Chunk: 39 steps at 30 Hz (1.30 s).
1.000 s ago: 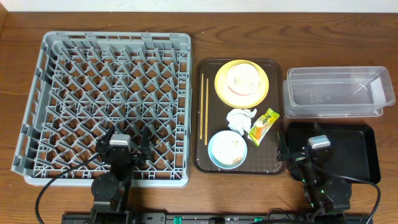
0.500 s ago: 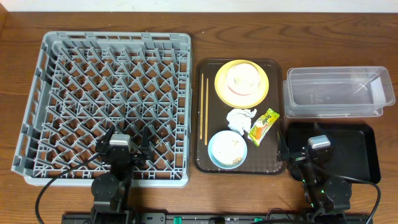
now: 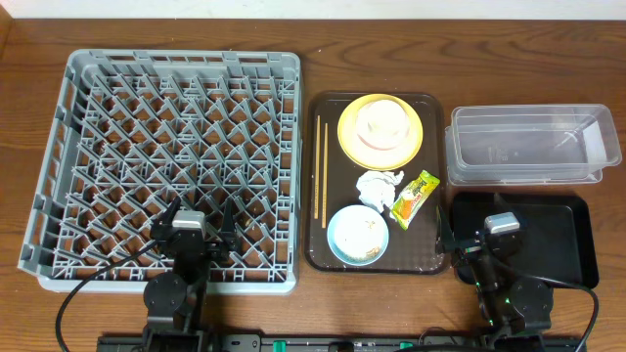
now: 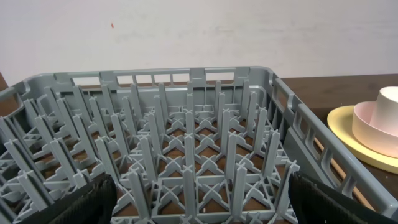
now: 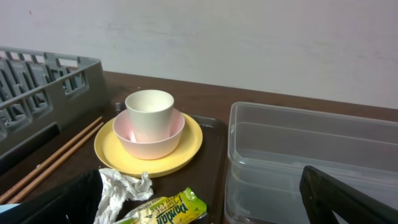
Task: Sort waste into correct bins and load items into the dishwasher rack
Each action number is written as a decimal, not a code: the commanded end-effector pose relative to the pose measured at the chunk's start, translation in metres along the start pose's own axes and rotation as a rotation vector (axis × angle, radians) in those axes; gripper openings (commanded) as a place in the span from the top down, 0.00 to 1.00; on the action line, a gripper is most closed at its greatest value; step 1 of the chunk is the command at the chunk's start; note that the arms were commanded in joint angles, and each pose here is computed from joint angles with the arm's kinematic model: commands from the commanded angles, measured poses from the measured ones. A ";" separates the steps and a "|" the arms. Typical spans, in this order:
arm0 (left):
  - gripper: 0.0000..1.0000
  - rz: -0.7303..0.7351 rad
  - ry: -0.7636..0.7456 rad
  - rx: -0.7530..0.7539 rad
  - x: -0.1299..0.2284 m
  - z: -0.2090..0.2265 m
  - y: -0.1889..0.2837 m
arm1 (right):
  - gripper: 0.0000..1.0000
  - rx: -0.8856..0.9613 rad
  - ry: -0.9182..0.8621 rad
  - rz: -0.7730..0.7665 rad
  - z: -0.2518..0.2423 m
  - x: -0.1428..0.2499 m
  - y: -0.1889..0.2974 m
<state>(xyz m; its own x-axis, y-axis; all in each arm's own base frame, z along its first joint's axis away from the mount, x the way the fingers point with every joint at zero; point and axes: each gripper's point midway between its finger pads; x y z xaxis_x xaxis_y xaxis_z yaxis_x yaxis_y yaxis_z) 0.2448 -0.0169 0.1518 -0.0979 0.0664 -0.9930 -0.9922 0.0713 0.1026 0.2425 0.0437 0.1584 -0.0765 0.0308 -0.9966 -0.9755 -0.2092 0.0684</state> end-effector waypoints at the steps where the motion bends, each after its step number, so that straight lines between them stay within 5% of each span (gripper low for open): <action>1: 0.10 0.045 -0.017 0.016 0.014 -0.003 0.000 | 0.01 0.000 0.000 0.001 0.000 0.000 0.000; 28: 0.10 0.038 -0.021 0.005 0.012 -0.001 0.000 | 0.01 0.000 0.000 0.001 0.000 0.000 0.000; 35: 0.10 -0.118 -0.016 0.270 -0.042 -0.045 0.014 | 0.01 0.000 0.000 0.001 0.000 0.000 0.000; 39: 0.10 -0.104 0.124 0.297 -0.081 -0.046 0.034 | 0.01 0.000 0.000 0.001 0.000 0.000 0.000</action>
<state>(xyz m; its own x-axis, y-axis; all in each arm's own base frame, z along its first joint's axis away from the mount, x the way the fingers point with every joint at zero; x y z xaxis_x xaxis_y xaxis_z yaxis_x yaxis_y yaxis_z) 0.2325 -0.0520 0.1770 -0.0867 0.0232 -0.9960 -0.9564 0.2779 0.0897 0.2425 0.0437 0.1585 -0.0762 0.0312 -0.9966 -0.9754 -0.2095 0.0680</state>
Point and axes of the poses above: each gripper's point midway between its finger pads, its own y axis back along the fingers, its own z axis along the line the jaws close on, x = y × z, and after that the axes turned 4 degrees about -y, right-handed
